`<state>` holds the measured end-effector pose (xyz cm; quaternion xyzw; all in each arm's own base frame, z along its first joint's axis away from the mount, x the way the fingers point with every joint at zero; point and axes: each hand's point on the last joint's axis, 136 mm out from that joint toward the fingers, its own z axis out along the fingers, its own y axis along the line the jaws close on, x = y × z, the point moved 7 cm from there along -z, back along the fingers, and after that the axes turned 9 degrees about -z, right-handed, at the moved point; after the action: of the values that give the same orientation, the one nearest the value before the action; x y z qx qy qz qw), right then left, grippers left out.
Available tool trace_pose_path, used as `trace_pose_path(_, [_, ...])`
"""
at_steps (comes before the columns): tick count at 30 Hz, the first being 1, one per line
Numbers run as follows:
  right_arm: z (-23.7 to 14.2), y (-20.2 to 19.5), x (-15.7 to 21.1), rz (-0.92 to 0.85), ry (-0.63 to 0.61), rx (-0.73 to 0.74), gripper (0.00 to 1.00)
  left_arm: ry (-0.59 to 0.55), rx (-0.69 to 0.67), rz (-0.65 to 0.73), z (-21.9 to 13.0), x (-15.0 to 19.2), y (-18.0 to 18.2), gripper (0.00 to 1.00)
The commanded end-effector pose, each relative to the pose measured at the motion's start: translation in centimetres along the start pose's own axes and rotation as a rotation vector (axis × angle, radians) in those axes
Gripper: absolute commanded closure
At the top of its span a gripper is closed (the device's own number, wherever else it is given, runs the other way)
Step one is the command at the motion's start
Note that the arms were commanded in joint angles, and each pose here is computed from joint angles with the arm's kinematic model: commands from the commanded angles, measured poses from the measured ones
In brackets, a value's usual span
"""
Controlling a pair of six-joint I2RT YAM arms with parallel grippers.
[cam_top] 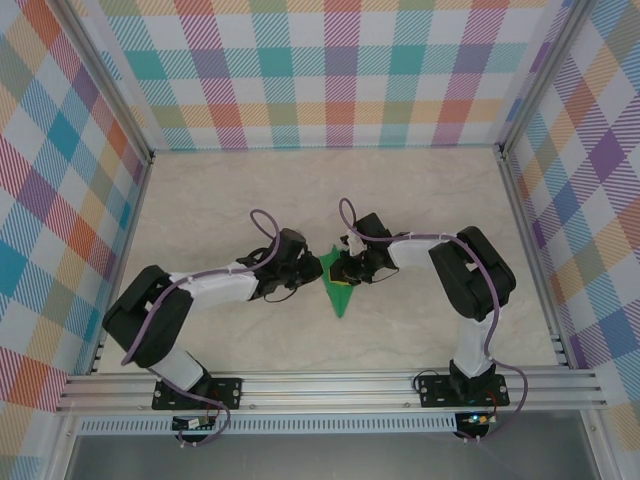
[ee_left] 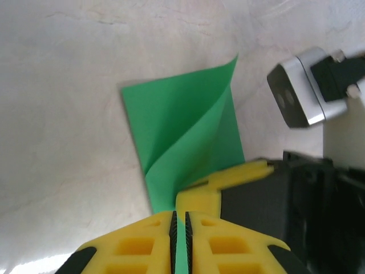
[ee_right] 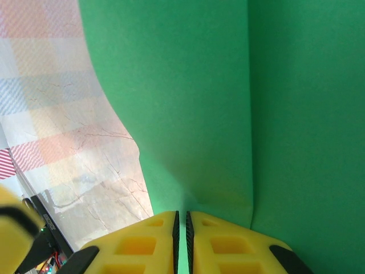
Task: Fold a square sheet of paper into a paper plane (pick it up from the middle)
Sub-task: Fourth fold the wing at the center of the table.
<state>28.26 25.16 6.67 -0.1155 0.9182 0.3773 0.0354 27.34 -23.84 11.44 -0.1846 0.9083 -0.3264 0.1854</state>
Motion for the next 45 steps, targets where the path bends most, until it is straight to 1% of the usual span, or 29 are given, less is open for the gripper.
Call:
trace_pose_path(1, [0.2,-1.6,1.6,0.057,0.041,0.076,0.85,0.017,0.076,-0.043,1.6,-1.3,-1.0,0.86])
trace_pose_path(8, [0.2,-1.5,1.6,0.054,0.040,0.072,0.85,0.053,0.030,-0.063,4.6,-1.8,-0.9,0.88])
trace_pose_path(15, [-0.3,-0.8,1.4,0.033,0.022,0.047,0.85,0.096,-0.062,-0.065,6.5,-1.3,0.7,0.89])
trace_pose_path(24, [-2.3,1.5,0.9,-0.011,-0.021,-0.010,0.84,0.118,-0.156,-0.064,7.1,-0.5,2.9,0.92])
trace_pose_path(27, [-3.1,2.4,1.1,-0.030,-0.027,-0.045,0.82,0.125,-0.159,-0.063,7.3,-0.3,3.2,0.92])
trace_pose_path(31, [-2.9,2.9,1.8,-0.024,0.005,-0.117,0.82,0.134,-0.150,-0.059,7.3,-0.3,3.1,0.92])
trace_pose_path(38, [-1.0,0.7,3.5,0.020,0.071,-0.101,0.81,0.148,-0.142,-0.058,7.6,-0.2,3.0,0.92])
trace_pose_path(42, [-0.5,-1.0,4.4,0.048,0.099,0.005,0.82,0.152,-0.138,-0.059,7.7,-0.2,2.9,0.92])
trace_pose_path(45, [-1.0,-1.2,4.5,0.045,0.094,0.061,0.82,0.155,-0.136,-0.057,7.8,-0.2,2.8,0.92])
